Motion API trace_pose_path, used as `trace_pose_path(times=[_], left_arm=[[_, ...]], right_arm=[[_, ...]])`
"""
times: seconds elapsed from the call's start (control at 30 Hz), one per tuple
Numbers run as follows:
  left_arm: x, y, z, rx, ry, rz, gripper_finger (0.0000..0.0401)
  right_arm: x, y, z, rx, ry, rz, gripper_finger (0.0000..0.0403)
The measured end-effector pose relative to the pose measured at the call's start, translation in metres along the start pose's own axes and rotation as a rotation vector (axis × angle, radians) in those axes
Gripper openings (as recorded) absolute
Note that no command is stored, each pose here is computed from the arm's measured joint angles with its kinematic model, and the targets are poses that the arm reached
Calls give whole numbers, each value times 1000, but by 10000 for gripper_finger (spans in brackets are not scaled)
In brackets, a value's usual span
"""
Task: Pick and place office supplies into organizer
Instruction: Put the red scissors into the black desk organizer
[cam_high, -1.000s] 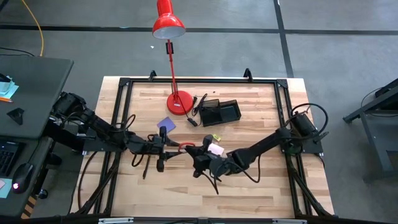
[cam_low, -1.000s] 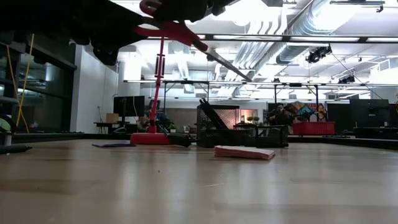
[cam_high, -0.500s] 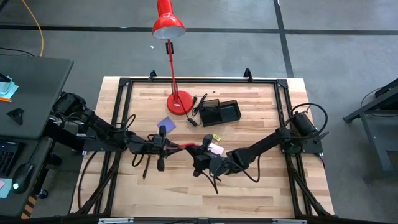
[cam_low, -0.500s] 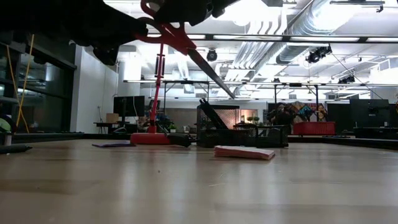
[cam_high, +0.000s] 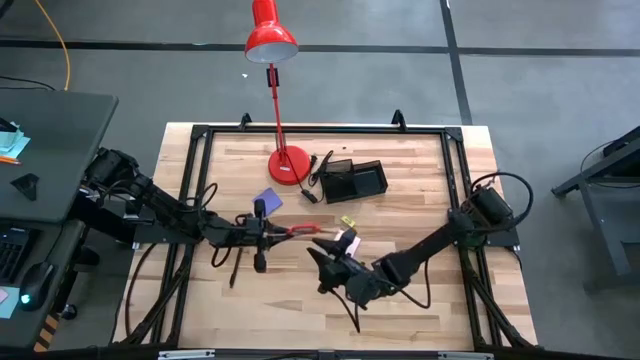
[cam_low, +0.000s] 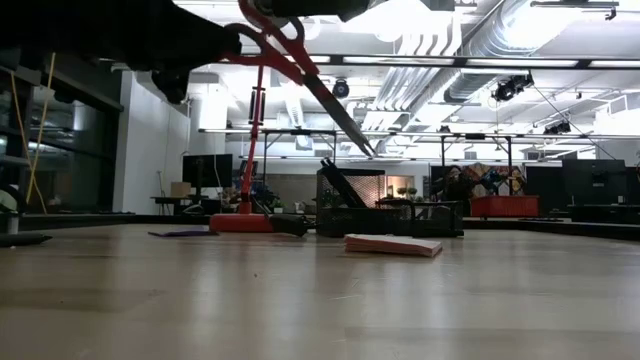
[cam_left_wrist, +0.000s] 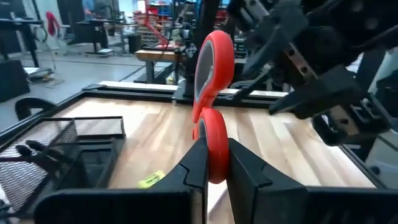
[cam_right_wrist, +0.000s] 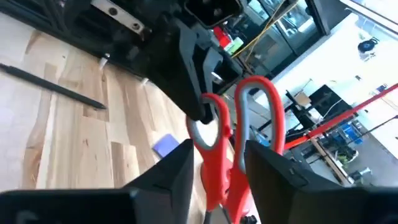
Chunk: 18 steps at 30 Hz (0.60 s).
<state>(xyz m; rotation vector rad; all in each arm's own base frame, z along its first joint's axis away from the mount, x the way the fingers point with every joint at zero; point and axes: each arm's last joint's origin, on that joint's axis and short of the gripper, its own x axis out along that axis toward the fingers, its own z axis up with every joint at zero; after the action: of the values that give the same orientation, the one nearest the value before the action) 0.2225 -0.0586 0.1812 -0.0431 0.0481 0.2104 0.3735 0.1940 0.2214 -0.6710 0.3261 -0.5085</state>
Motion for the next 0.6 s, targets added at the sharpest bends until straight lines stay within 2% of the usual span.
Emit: trace_pose_path(times=[0.17,0.27,0.37,0.6], left_arm=[[0,2,13,61,-107,85,20],[5,4,18,94,-104,165,20],[16,13,24,104,-83,178,20],[48,58,43,58,-21,202,20]], right_arm=[[-19,8,-3,-43,62,-85,145],[-36,13,-6,-41,100,-186,146],[-53,18,-11,-13,112,-275,145],[-87,30,-25,59,51,-250,146]])
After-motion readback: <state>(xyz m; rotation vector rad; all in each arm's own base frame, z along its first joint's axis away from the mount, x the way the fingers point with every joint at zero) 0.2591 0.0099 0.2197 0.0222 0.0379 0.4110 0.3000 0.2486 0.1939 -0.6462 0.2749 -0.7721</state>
